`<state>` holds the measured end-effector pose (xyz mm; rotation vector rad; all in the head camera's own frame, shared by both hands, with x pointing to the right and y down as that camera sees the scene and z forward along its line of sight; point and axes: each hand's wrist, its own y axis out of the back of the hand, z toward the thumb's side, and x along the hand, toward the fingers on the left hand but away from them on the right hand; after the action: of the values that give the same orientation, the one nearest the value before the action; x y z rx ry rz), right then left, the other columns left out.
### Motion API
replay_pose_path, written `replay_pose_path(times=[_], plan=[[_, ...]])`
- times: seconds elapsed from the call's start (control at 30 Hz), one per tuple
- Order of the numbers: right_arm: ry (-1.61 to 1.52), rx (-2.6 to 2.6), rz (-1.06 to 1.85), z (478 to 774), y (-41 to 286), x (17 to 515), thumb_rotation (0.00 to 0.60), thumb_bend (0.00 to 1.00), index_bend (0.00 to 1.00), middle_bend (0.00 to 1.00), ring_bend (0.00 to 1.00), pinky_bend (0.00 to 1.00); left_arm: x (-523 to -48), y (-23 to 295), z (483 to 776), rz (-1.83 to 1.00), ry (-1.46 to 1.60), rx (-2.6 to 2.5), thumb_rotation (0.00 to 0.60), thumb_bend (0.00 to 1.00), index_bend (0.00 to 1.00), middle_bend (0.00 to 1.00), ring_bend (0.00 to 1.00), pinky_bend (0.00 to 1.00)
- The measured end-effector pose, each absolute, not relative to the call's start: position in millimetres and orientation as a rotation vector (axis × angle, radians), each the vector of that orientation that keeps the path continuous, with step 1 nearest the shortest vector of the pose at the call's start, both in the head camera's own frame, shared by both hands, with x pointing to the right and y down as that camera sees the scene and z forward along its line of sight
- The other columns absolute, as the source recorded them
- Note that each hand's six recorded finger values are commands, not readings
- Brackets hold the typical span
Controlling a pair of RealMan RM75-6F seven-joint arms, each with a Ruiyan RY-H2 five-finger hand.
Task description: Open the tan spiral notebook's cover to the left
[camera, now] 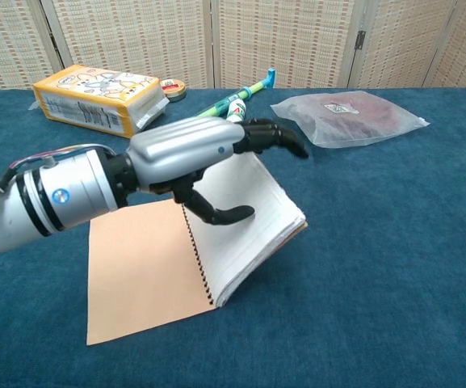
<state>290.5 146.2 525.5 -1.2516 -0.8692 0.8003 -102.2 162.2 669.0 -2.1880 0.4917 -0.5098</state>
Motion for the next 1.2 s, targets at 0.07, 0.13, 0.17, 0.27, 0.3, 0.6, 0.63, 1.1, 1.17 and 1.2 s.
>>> replay_pose_path(times=[0.07, 0.13, 0.17, 0.27, 0.3, 0.6, 0.63, 1.1, 1.17, 1.2], plan=[[-0.873, -1.246, 0.801, 524, 145, 292, 0.600, 0.00, 0.00, 0.00, 0.00, 0.00, -104, 156, 667, -0.526, 0.554, -2.208, 0.600, 0.35, 0.08, 0.10, 0.08, 0.24], [-0.875, -1.244, 0.805, 522, 144, 294, 0.600, 0.00, 0.00, 0.00, 0.00, 0.00, -113, 147, 664, -0.549, 0.632, -2.225, 0.600, 0.35, 0.08, 0.10, 0.08, 0.24], [-0.874, -1.242, 0.808, 522, 144, 295, 0.600, 0.00, 0.00, 0.00, 0.00, 0.00, -118, 143, 663, -0.561, 0.659, -2.228, 0.600, 0.35, 0.08, 0.10, 0.08, 0.24], [-0.867, -1.255, 0.820, 523, 143, 297, 0.600, 0.00, 0.00, 0.00, 0.00, 0.00, -141, 131, 661, -0.612, 0.729, -2.221, 0.600, 0.35, 0.09, 0.10, 0.08, 0.24], [-0.863, -1.263, 0.827, 525, 143, 298, 0.600, 0.00, 0.00, 0.00, 0.00, 0.00, -154, 126, 661, -0.639, 0.755, -2.208, 0.600, 0.35, 0.09, 0.10, 0.08, 0.24], [-0.826, -1.395, 0.938, 539, 140, 313, 0.600, 0.00, 0.00, 0.00, 0.00, 0.00, -267, 110, 659, -0.914, 0.910, -2.026, 0.600, 0.35, 0.15, 0.10, 0.08, 0.24], [-0.819, -1.419, 0.959, 541, 139, 316, 0.600, 0.00, 0.00, 0.00, 0.00, 0.00, -280, 111, 658, -0.953, 0.926, -2.002, 0.600, 0.35, 0.15, 0.10, 0.08, 0.24], [-0.812, -1.638, 1.259, 567, 166, 378, 0.600, 0.04, 0.00, 0.00, 0.00, 0.00, -444, 159, 636, -1.458, 1.004, -1.655, 0.600, 0.35, 0.20, 0.10, 0.08, 0.24], [-0.823, -1.653, 1.284, 568, 172, 384, 0.600, 0.04, 0.00, 0.00, 0.00, 0.00, -454, 167, 629, -1.483, 1.019, -1.623, 0.600, 0.35, 0.20, 0.10, 0.08, 0.24], [-0.830, -1.665, 1.300, 568, 176, 387, 0.600, 0.04, 0.00, 0.00, 0.00, 0.00, -460, 172, 625, -1.496, 1.028, -1.603, 0.600, 0.35, 0.20, 0.10, 0.08, 0.24]])
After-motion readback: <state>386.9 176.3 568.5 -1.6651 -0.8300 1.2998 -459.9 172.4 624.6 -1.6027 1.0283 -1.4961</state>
